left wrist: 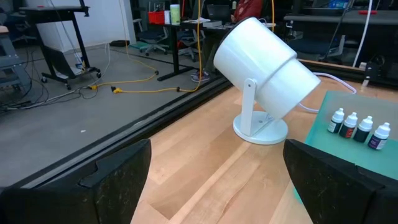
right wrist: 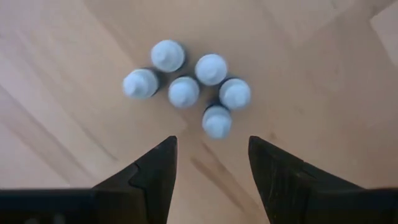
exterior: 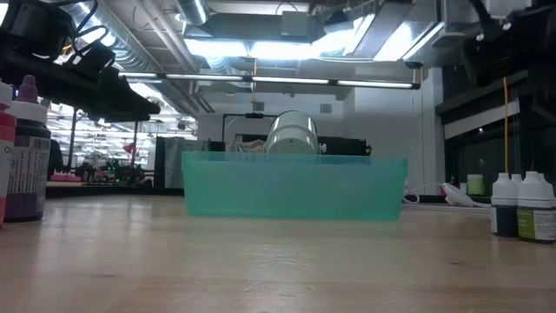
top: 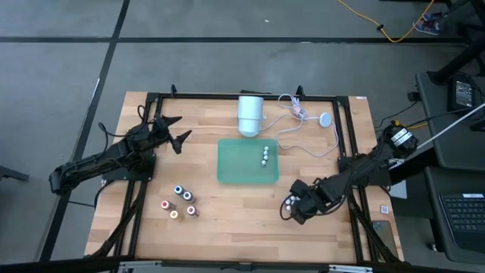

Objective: Pick & Place food coloring
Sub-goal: Put the bottom small blue food coloring bottle into the green bin

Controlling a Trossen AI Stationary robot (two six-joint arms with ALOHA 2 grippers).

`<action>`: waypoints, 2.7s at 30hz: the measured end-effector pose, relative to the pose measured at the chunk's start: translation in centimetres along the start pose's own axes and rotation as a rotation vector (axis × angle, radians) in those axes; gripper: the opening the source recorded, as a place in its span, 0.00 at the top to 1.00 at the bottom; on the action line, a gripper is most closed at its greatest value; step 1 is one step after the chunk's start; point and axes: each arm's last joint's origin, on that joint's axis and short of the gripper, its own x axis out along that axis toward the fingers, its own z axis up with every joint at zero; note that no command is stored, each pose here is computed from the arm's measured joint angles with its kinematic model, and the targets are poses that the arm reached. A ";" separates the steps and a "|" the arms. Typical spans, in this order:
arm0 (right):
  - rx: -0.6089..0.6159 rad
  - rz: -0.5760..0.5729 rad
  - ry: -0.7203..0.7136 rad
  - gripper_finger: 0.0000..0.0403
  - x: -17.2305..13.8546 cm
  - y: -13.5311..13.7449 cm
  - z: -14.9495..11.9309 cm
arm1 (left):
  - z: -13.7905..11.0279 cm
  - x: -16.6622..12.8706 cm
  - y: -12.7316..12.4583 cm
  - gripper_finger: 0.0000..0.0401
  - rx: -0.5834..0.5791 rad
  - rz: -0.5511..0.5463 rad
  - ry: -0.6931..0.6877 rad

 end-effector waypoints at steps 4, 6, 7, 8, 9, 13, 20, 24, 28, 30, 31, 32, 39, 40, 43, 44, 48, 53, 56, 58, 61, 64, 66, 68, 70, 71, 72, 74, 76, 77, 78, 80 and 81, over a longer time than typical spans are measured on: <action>0.004 -0.011 -0.001 0.51 0.4 -0.4 0.3 | 0.0 0.0 0.0 0.10 0.000 0.000 0.000; 0.002 -0.006 -0.005 0.51 0.6 -0.5 0.4 | 0.0 0.0 0.0 0.10 0.000 0.000 0.000; 0.005 -0.001 -0.007 0.51 0.7 -0.5 0.5 | 0.0 0.0 0.0 0.10 0.000 0.000 0.000; 0.006 -0.001 -0.005 0.51 0.8 -0.6 0.5 | 0.0 0.0 0.0 0.10 0.000 0.000 0.000; 0.007 -0.002 -0.005 0.51 0.9 -0.6 0.5 | 0.0 0.0 0.0 0.10 0.000 0.000 0.000; 0.008 0.012 -0.010 0.51 1.2 -0.6 0.5 | 0.0 0.0 0.0 0.10 0.000 0.000 0.000; 0.003 0.004 -0.009 0.51 1.5 -0.6 0.8 | 0.0 0.0 0.0 0.10 0.000 0.000 0.000; -0.009 -0.003 -0.003 0.51 1.9 -0.5 0.8 | 0.0 0.0 0.0 0.10 0.000 0.000 0.000; -0.009 -0.002 -0.003 0.51 1.9 -0.5 0.8 | 0.0 0.0 0.0 0.10 0.000 0.000 -0.001; -0.009 -0.002 -0.003 0.52 1.9 -0.5 0.8 | 0.0 0.0 0.0 0.10 0.000 0.000 0.000; -0.009 -0.002 -0.003 0.53 1.9 -0.5 0.8 | 0.0 0.0 0.0 0.10 0.000 0.000 0.000; -0.009 -0.002 -0.003 0.54 1.9 -0.5 0.8 | 0.0 0.0 0.0 0.10 0.000 0.000 0.000; -0.012 -0.002 -0.003 0.72 1.9 -0.5 0.8 | 0.0 0.0 0.0 0.10 0.000 0.000 0.000; -0.012 -0.003 -0.003 0.74 1.9 -0.5 0.8 | 0.0 0.0 0.0 0.10 0.000 0.000 0.000; -0.012 0.001 0.009 0.81 1.9 -0.5 0.7 | 0.0 0.0 0.0 0.10 0.000 0.000 0.000; -0.012 0.003 0.011 0.83 1.9 -0.5 0.7 | 0.0 0.0 0.0 0.10 0.000 0.000 0.000; -0.012 0.008 0.025 0.87 1.5 -0.2 0.8 | 0.0 0.0 0.0 0.10 0.000 0.000 0.000; -0.020 0.022 0.034 0.83 -0.3 0.8 1.2 | 0.0 0.0 0.0 0.10 0.000 0.000 0.000; -0.038 0.015 0.038 0.83 -1.6 1.3 1.4 | 0.0 0.0 0.0 0.10 0.000 0.000 0.000; -0.049 0.000 0.043 0.85 -2.6 1.5 1.5 | 0.0 0.0 0.0 0.10 0.000 0.000 0.000; -0.077 -0.001 0.044 0.87 -4.1 1.9 1.8 | 0.0 0.0 0.0 0.10 0.000 0.000 0.000; -0.091 -0.009 0.049 0.86 -5.7 2.2 2.0 | 0.0 0.0 0.0 0.10 0.000 0.000 0.000; -0.093 -0.019 0.052 0.84 -6.8 2.3 2.1 | 0.0 0.0 0.0 0.10 0.000 0.000 0.000; -0.095 -0.031 0.057 0.83 -8.1 2.4 2.2 | 0.0 0.0 0.0 0.10 0.000 0.000 0.000; -0.095 -0.033 0.058 0.84 -9.5 2.4 2.3 | 0.0 0.0 0.0 0.10 0.000 0.000 0.000; -0.098 -0.031 0.061 0.85 -10.2 2.5 2.3 | 0.0 0.0 0.0 0.10 0.000 0.000 0.000; -0.098 -0.030 0.064 0.86 -10.8 2.5 2.4 | 0.0 0.0 0.0 0.10 0.000 0.000 0.000; -0.097 -0.021 0.075 0.86 -12.1 2.5 2.4 | 0.0 0.0 0.0 0.10 0.000 0.000 0.000; -0.092 -0.004 0.080 0.86 -13.4 2.6 2.5 | 0.0 0.0 0.0 0.10 0.000 0.000 0.000; -0.089 0.004 0.088 0.85 -14.0 2.5 2.5 | 0.0 0.0 0.0 0.10 0.000 0.000 0.000; -0.086 0.015 0.093 0.85 -14.6 2.6 2.5 | 0.0 0.0 0.0 0.10 0.000 0.000 -0.001; -0.073 0.036 0.086 0.84 -15.8 2.6 2.6 | 0.0 0.0 0.0 0.10 0.000 0.000 0.000; -0.062 0.046 0.082 0.84 -16.3 2.5 2.7 | 0.0 0.0 0.0 0.10 0.000 0.000 0.000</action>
